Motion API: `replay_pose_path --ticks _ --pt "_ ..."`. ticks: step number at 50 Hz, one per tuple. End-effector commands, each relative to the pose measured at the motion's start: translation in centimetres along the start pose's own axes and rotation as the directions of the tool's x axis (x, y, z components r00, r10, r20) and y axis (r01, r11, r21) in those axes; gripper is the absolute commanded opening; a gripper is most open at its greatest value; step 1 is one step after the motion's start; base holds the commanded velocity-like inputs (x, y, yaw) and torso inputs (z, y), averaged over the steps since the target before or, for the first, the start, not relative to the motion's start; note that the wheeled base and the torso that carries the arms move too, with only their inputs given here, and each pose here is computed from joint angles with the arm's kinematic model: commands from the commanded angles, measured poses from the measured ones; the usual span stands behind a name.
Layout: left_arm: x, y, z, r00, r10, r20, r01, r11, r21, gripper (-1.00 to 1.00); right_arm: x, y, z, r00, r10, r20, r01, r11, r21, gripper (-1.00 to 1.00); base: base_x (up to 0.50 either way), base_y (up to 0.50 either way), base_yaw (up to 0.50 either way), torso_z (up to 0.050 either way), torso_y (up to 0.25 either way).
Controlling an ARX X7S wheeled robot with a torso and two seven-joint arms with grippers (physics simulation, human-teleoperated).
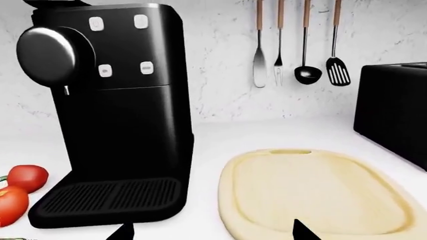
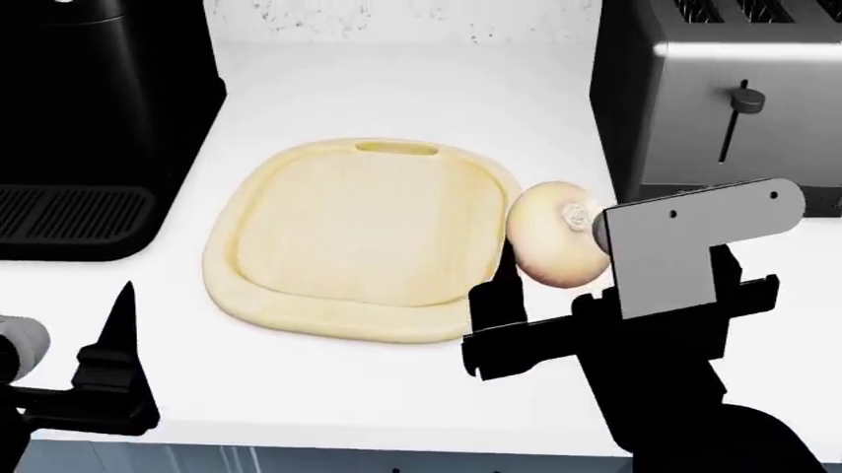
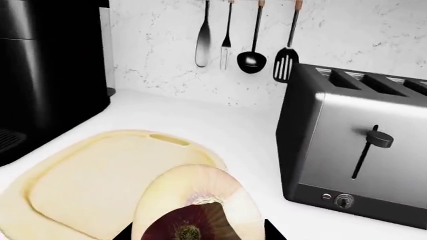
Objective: Place the avocado, onion, tomato and bell pepper on the cutting board.
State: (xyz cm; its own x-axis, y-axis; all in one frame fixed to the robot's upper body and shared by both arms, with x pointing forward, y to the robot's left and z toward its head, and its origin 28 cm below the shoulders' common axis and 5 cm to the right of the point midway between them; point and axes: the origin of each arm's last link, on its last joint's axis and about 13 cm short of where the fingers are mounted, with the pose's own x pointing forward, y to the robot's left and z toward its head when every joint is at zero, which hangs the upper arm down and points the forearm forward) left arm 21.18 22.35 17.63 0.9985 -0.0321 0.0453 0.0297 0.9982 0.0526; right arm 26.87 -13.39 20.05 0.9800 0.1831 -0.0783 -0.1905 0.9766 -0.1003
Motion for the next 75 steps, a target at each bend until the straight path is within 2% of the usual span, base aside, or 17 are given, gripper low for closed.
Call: replay_pose_path --ticks 1,12,28,32,34,35,39,42,44,49,51,64,71,72,74,75 --pt "-0.1 -0.1 -0.4 1.0 -0.024 -0.005 0.024 1.0 -0.013 1.0 0.1 0.5 0.2 1.0 0.03 -0.009 -0.03 1.0 -0.007 -1.0 0.2 0.01 0.0 0.0 0.0" --pt "-0.4 0.2 -0.1 1.0 -0.005 0.002 0.005 1.0 -0.011 1.0 0.2 1.2 0.2 0.998 0.068 -0.019 -0.068 0.998 -0.013 -1.0 0.2 0.01 0.0 0.0 0.0" --pt "-0.6 0.4 0.0 1.0 -0.004 0.014 0.004 1.0 -0.015 1.0 1.0 1.6 -0.9 0.996 0.065 -0.055 -0.066 0.998 -0.016 -1.0 0.25 0.11 0.0 0.0 0.0" --pt "-0.8 0.1 0.1 1.0 -0.017 0.018 0.017 1.0 -0.012 1.0 1.9 1.2 -1.0 0.996 0.046 -0.074 -0.046 0.999 -0.005 -1.0 0.2 0.05 0.0 0.0 0.0" --pt "-0.5 0.2 -0.3 1.0 -0.016 0.006 0.016 1.0 -0.013 1.0 2.5 1.2 -1.3 0.987 0.055 -0.149 -0.056 0.998 -0.002 -1.0 0.0 0.0 0.0 0.0 0.0" --pt "-0.6 0.2 -0.3 1.0 -0.017 0.005 0.017 1.0 -0.013 1.0 2.8 1.4 -1.2 0.986 0.064 -0.152 -0.061 0.998 0.026 -1.0 0.0 0.0 0.0 0.0 0.0" --pt "-0.6 -0.1 -0.3 1.0 -0.022 0.005 0.022 1.0 -0.011 1.0 4.4 1.6 0.6 0.986 0.083 -0.145 -0.081 0.997 0.017 -1.0 0.0 0.0 0.0 0.0 0.0" --pt "-0.6 -0.1 -0.4 1.0 -0.025 0.005 0.025 1.0 -0.012 1.0 6.4 1.6 1.9 0.978 0.104 -0.181 -0.104 0.995 0.006 -1.0 0.0 0.0 0.0 0.0 0.0" --pt "-0.6 0.0 -0.3 1.0 -0.024 0.005 0.024 1.0 -0.013 1.0 7.4 1.5 2.2 0.972 0.12 -0.2 -0.116 0.993 0.033 -1.0 0.0 0.0 0.0 0.0 0.0" --pt "-0.7 0.0 -0.3 1.0 -0.025 0.007 0.025 1.0 -0.016 1.0 9.7 1.9 2.9 0.969 0.115 -0.217 -0.116 0.993 0.01 -1.0 0.0 0.0 0.0 0.0 0.0" --pt "-0.7 0.0 -0.4 1.0 -0.028 0.005 0.028 0.999 -0.016 1.0 10.3 2.2 2.6 0.966 0.105 -0.235 -0.113 0.993 -0.022 -1.0 0.0 0.0 0.0 0.0 0.0" --pt "-0.8 0.1 0.0 1.0 -0.03 0.01 0.03 0.999 -0.017 1.0 10.9 2.8 -1.0 0.936 0.118 -0.331 -0.133 0.991 -0.023 -1.0 0.0 0.0 0.0 0.0 0.0" --pt "-0.8 0.1 -0.1 0.999 -0.033 0.008 0.033 0.999 -0.015 1.0 10.5 2.7 -0.4 0.942 0.116 -0.314 -0.131 0.991 -0.026 -1.0 0.0 0.0 0.0 0.0 0.0" --pt "-0.8 0.1 -0.1 0.999 -0.032 0.008 0.033 0.999 -0.015 1.0 10.4 2.7 -0.3 0.943 0.115 -0.312 -0.13 0.991 -0.026 1.0 0.0 0.0 0.0 0.0 0.0" --pt "-0.9 0.2 -0.1 0.999 -0.032 0.008 0.032 0.999 -0.014 1.0 10.3 2.7 -0.1 0.946 0.112 -0.303 -0.126 0.992 -0.029 1.0 0.0 0.0 0.0 0.0 0.0" --pt "-0.8 -0.1 -0.2 0.999 -0.036 0.006 0.036 0.999 -0.009 1.0 9.3 2.6 1.5 0.968 0.1 -0.231 -0.106 0.994 -0.016 1.0 0.0 0.0 0.0 0.0 0.0"
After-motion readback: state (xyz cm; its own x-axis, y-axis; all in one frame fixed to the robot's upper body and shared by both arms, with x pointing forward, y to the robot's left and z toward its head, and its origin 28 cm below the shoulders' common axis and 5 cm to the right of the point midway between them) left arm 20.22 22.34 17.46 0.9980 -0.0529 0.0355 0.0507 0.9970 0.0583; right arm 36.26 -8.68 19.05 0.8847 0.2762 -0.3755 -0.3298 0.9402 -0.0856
